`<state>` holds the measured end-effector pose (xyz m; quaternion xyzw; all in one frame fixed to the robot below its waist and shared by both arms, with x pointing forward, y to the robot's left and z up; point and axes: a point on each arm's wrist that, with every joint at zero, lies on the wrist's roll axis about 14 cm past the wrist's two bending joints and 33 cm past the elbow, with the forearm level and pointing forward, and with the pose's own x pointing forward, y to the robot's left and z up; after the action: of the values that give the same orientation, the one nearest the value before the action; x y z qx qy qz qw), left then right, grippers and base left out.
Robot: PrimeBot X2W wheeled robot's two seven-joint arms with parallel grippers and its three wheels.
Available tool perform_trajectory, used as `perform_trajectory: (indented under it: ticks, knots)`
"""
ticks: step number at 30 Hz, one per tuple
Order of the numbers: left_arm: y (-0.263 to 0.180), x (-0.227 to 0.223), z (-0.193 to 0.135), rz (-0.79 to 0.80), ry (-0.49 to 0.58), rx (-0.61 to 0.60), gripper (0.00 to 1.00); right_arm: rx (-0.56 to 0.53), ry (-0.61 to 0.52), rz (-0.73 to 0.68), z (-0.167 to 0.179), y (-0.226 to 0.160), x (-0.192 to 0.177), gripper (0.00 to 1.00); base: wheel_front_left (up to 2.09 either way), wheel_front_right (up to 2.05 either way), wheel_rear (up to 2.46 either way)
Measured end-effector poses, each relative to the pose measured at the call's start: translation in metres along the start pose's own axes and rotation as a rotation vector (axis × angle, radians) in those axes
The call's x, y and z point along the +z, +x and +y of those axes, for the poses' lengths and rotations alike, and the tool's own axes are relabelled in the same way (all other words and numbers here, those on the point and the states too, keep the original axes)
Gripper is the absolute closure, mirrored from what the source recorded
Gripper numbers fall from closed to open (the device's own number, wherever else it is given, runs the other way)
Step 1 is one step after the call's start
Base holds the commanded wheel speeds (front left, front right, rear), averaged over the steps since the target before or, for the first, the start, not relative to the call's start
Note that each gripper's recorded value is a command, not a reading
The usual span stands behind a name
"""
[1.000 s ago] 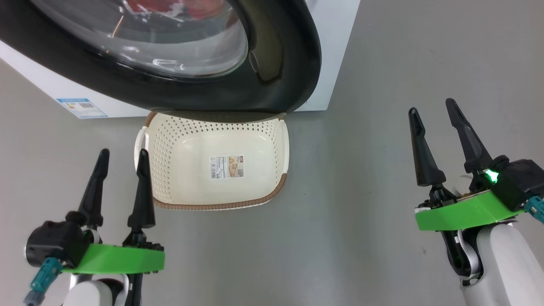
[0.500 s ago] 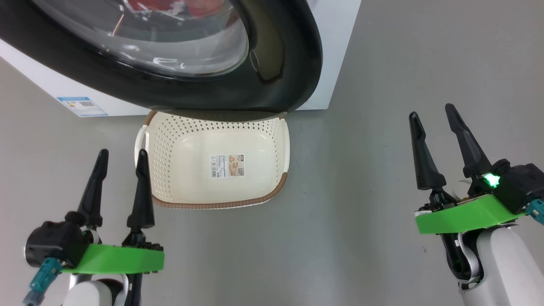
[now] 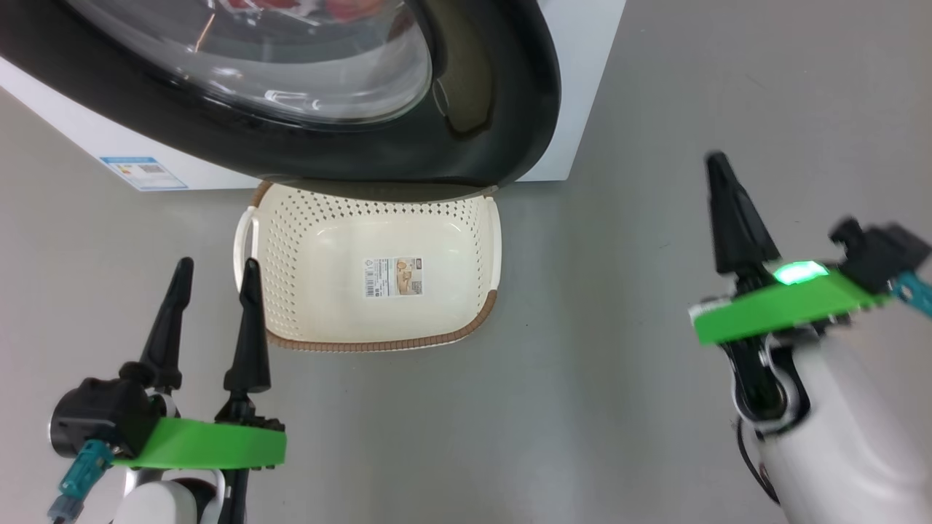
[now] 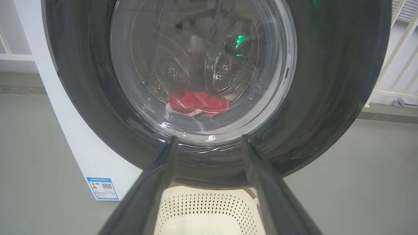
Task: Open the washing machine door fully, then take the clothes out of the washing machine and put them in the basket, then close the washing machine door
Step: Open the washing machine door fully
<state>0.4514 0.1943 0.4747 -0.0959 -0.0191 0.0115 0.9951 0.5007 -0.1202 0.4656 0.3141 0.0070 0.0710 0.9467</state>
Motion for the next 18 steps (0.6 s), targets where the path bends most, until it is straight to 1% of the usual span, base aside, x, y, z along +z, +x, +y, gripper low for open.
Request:
perform_trajectory:
  ticks: [2,5,9,12,13,18]
  knots:
    - [-0.001,-0.002,0.0,0.005,0.0,-0.001,0.0,0.025,0.069,0.008,0.01,0.014,-0.001,1.0,0.0,0.0,0.0]
    - [-0.001,-0.003,0.0,0.011,0.001,0.001,0.0,0.039,0.227,0.006,0.025,0.034,0.002,1.0,0.0,0.0,0.0]
    - [-0.003,-0.003,0.002,0.013,0.004,0.004,0.0,0.076,0.428,0.05,0.047,0.061,0.01,1.0,0.0,0.0,0.0]
    - [-0.005,-0.003,0.003,0.015,0.007,0.006,0.0,0.136,0.565,0.151,0.072,0.075,0.007,1.0,0.0,0.0,0.0]
    - [-0.006,-0.003,0.004,0.018,0.009,0.009,0.0,0.167,0.645,0.206,0.084,0.084,0.008,1.0,0.0,0.0,0.0]
    - [-0.01,-0.003,0.007,0.022,0.017,0.016,0.0,0.248,0.737,0.387,0.111,0.098,0.002,1.0,0.0,0.0,0.0]
